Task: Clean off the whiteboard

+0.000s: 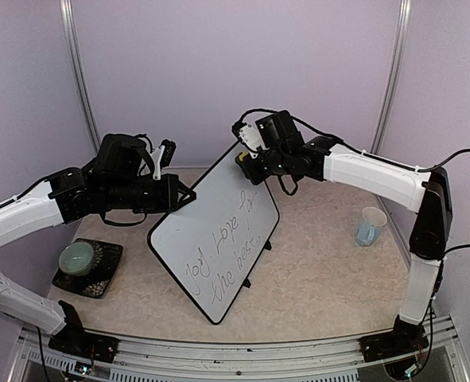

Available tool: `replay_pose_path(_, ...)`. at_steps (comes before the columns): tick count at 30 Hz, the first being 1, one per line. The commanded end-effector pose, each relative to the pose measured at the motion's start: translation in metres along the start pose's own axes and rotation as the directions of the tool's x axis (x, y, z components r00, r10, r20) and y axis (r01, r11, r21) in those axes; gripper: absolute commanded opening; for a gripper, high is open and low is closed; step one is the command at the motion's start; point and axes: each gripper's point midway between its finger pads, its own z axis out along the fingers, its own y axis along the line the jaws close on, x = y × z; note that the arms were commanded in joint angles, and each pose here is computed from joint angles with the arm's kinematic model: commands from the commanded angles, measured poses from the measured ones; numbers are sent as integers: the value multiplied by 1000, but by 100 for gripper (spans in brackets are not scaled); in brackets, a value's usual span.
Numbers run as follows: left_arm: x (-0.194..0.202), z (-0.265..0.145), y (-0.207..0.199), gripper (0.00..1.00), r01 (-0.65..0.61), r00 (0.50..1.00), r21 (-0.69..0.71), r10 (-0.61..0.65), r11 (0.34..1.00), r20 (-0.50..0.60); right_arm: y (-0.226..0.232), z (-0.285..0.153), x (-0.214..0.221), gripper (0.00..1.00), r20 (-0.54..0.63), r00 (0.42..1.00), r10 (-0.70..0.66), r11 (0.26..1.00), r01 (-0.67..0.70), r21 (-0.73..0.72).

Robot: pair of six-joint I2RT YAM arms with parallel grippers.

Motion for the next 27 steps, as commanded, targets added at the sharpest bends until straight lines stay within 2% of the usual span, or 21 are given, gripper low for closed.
replay_pose_path(1, -1, -10, -25, 0, -34, 999, 108, 34, 994, 6, 7, 16, 47, 0, -94, 996, -3, 1000, 1, -21)
replay_pose_path(6, -1, -11, -25, 0, -35, 999, 109, 34, 993, 8, 6, 16, 75, 0, -132, 991, 22, 999, -26, -29)
replay_pose_path(11, -1, -10, -26, 0, -33, 999, 114, 32, 993, 8, 6, 15, 79, 0, -137, 990, 31, 999, -36, -35)
replay_pose_path(27, 3, -11, -22, 0, -26, 1000, 105, 26, 994, 4, -4, 9, 6, 0, -13, 999, 37, 999, -38, -29)
